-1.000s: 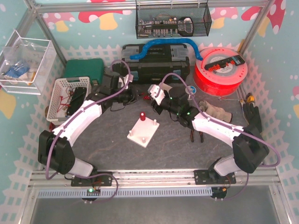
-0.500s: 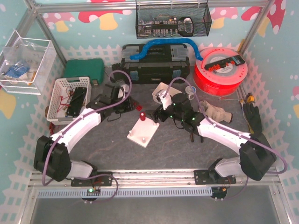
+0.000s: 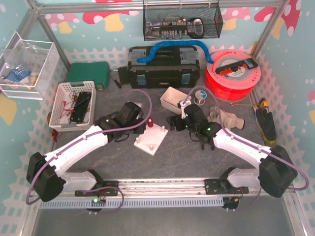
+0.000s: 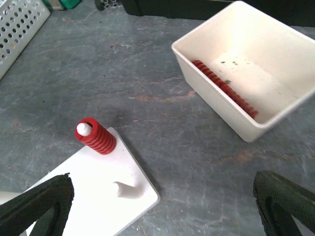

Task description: Install the large spring

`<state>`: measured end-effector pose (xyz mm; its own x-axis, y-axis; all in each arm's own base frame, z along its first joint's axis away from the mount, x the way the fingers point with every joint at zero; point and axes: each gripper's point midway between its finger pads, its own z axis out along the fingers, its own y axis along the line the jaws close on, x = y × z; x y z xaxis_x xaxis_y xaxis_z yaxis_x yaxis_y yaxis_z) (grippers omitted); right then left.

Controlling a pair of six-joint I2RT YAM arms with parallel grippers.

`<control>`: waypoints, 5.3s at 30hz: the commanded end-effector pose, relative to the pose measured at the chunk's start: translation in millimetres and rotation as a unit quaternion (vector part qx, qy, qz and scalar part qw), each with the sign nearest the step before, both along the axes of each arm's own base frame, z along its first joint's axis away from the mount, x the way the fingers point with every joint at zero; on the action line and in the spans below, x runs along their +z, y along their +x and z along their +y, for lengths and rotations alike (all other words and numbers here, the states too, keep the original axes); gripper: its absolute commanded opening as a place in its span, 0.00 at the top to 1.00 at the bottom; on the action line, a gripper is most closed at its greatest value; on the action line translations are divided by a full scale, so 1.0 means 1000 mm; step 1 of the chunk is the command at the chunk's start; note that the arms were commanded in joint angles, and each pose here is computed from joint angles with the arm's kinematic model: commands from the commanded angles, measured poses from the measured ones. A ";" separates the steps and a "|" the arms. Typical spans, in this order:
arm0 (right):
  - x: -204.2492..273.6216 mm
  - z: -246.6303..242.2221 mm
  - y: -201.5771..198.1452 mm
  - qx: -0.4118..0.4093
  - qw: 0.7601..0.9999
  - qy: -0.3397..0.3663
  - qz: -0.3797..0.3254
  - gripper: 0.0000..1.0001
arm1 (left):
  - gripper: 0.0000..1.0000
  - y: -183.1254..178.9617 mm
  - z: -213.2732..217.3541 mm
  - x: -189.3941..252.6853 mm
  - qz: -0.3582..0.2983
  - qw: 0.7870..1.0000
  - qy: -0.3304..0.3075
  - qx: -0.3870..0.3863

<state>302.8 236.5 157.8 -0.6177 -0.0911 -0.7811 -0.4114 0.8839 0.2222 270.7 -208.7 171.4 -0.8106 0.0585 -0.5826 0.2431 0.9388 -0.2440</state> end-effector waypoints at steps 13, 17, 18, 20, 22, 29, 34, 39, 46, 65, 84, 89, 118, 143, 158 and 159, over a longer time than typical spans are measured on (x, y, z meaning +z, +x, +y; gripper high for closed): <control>0.022 -0.049 -0.046 -0.046 0.996 0.074 -0.036 0.01 | 0.94 -0.041 0.031 -0.011 0.000 0.996 0.065 0.054; 0.022 -0.056 -0.051 -0.056 0.994 0.089 -0.040 0.01 | 0.94 -0.043 0.025 -0.021 0.016 0.997 0.066 0.045; 0.022 -0.056 -0.052 -0.054 0.994 0.090 -0.041 0.01 | 0.94 -0.044 0.023 -0.024 0.022 0.997 0.064 0.043; 0.022 -0.055 -0.053 -0.051 0.994 0.090 -0.044 0.01 | 0.94 -0.045 0.022 -0.027 0.028 0.997 0.063 0.043; 0.021 -0.055 -0.052 -0.050 0.994 0.087 -0.045 0.01 | 0.94 -0.045 0.024 -0.030 0.027 0.997 0.063 0.045; 0.013 -0.049 -0.052 -0.046 0.993 0.103 -0.033 0.01 | 0.91 -0.041 0.021 -0.041 0.028 0.996 0.079 0.038; 0.009 -0.051 -0.052 -0.049 0.993 0.101 -0.032 0.01 | 0.89 -0.038 0.015 -0.052 0.032 0.996 0.083 0.025; 0.007 -0.054 -0.052 -0.052 0.994 0.091 -0.038 0.01 | 0.87 -0.036 0.016 -0.067 0.038 0.994 0.097 0.030; 0.005 -0.055 -0.052 -0.049 0.995 0.082 -0.043 0.01 | 0.73 -0.034 0.015 -0.083 0.043 0.993 0.105 0.035; 0.023 -0.034 0.028 -0.069 0.995 -0.039 -0.060 0.01 | 0.17 -0.009 0.004 -0.001 -0.052 0.999 -0.013 0.009; -0.052 -0.035 0.166 0.029 0.988 -0.146 0.043 0.33 | 0.01 0.020 0.041 0.004 -0.131 0.988 -0.074 0.024; -0.071 -0.020 0.158 0.062 0.986 -0.119 0.102 0.41 | 0.01 0.004 0.042 0.001 -0.100 0.989 -0.100 0.031; -0.091 -0.035 0.211 -0.133 0.975 -0.095 0.151 0.48 | 0.01 0.010 0.038 -0.041 -0.047 0.998 -0.017 0.033; -0.071 0.008 0.149 0.132 0.976 -0.139 0.103 0.47 | 0.01 0.035 0.031 -0.033 -0.056 0.997 -0.008 0.053; -0.098 0.018 0.145 0.055 0.982 -0.087 0.158 0.85 | 0.01 0.041 0.030 -0.028 -0.067 0.997 0.001 0.050; -0.098 0.018 0.145 0.039 0.983 -0.074 0.164 0.89 | 0.01 0.041 0.030 -0.029 -0.067 0.996 0.002 0.051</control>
<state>448.5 251.9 64.7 -0.7623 -0.3710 -0.5304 -0.5149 0.8441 0.1496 310.4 -180.6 140.1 -0.7410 -0.0303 -0.6708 0.1718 0.9572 -0.2331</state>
